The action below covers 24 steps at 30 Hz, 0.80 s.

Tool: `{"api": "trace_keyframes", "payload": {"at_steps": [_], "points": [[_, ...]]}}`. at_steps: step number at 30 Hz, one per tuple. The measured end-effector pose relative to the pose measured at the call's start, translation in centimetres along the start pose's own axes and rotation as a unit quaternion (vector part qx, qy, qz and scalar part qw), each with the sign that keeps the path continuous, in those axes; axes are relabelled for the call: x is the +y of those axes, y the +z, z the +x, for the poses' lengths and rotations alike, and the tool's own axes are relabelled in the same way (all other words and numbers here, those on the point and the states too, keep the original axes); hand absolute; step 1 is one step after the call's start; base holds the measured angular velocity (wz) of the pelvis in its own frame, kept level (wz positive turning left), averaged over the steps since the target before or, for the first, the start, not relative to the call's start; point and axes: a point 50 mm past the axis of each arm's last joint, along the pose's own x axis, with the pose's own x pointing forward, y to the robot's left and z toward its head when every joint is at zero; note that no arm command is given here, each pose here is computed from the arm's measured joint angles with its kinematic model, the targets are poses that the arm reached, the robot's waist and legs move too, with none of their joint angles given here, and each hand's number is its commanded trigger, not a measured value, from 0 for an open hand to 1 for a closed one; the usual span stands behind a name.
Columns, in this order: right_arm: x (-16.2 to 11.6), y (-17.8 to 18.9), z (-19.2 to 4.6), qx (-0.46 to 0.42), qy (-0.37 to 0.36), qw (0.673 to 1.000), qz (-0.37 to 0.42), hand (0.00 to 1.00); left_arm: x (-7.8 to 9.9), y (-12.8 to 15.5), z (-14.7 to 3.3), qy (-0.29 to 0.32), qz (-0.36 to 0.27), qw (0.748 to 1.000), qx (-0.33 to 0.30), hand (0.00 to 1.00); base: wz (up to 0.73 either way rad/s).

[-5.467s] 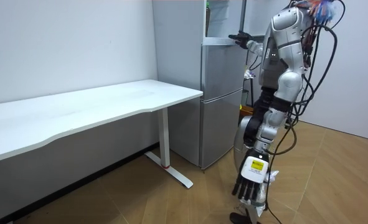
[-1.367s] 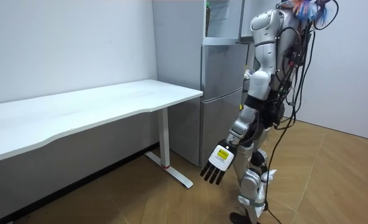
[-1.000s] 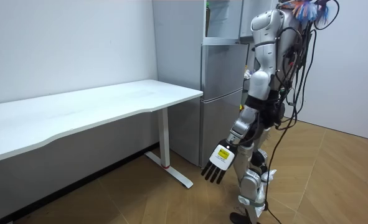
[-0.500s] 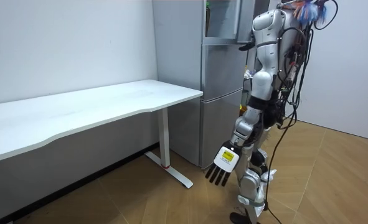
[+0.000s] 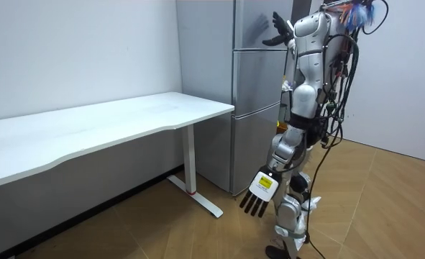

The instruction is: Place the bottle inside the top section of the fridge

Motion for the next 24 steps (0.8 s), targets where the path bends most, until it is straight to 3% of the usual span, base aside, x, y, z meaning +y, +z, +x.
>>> {"api": "trace_keyframes", "payload": {"at_steps": [24], "points": [[2.7, 0.9, -1.2, -0.013, 0.076, 0.996, 0.036, 0.0, -0.8, -0.2, -0.1, -0.014, 0.05, 0.999, 0.004, 0.0, 0.0]]}}
